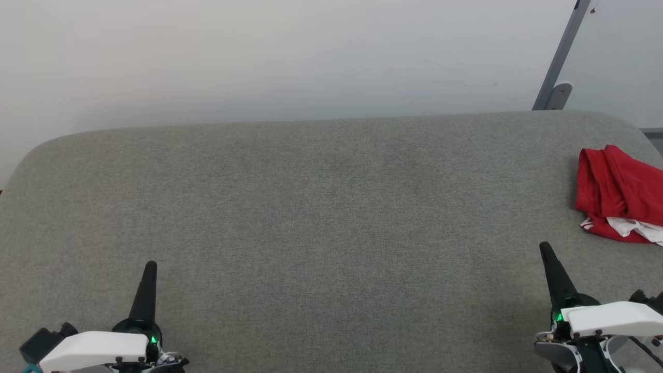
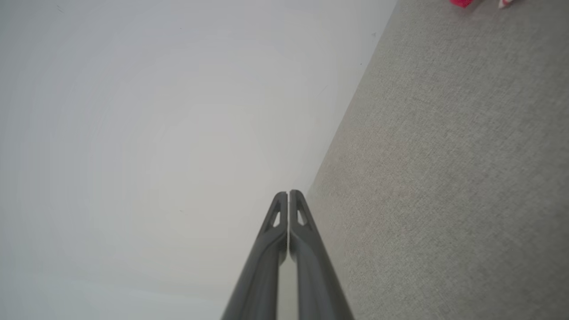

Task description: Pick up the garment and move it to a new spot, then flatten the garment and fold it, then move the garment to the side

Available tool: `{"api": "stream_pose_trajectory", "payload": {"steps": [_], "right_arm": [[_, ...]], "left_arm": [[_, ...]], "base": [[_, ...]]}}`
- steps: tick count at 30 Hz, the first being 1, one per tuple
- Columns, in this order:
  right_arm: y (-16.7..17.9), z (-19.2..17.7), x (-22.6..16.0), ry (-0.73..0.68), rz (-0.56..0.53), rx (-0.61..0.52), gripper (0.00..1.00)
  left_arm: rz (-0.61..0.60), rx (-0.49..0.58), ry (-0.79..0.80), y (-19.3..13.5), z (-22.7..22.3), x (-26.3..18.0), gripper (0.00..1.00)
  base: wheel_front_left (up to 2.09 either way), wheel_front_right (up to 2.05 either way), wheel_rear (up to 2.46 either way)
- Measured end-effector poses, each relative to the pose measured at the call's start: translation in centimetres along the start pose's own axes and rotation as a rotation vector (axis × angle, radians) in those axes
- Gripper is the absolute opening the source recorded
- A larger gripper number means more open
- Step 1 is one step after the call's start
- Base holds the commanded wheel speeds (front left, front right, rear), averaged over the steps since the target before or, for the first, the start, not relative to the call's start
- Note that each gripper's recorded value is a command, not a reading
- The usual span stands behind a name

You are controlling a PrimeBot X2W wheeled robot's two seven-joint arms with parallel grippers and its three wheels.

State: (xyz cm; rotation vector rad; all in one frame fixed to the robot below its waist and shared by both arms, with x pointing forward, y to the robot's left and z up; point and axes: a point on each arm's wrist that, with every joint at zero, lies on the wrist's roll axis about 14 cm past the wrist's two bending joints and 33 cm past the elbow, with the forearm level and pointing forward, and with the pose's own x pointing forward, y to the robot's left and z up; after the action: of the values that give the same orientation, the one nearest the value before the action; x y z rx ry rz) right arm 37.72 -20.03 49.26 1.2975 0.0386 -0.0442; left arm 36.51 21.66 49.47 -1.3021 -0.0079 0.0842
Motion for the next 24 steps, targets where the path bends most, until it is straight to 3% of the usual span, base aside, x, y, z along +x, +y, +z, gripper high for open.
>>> {"api": "stream_pose_trajectory", "payload": {"steps": [24], "right_arm": [[0.9, 0.2, 0.7, 0.002, 0.031, 0.173, 0.0]], "left_arm": [[-0.024, -0.164, 0.038, -0.9, -0.9, 1.4, 0.0]], "base": [[0.0, 0.0, 0.0]]}}
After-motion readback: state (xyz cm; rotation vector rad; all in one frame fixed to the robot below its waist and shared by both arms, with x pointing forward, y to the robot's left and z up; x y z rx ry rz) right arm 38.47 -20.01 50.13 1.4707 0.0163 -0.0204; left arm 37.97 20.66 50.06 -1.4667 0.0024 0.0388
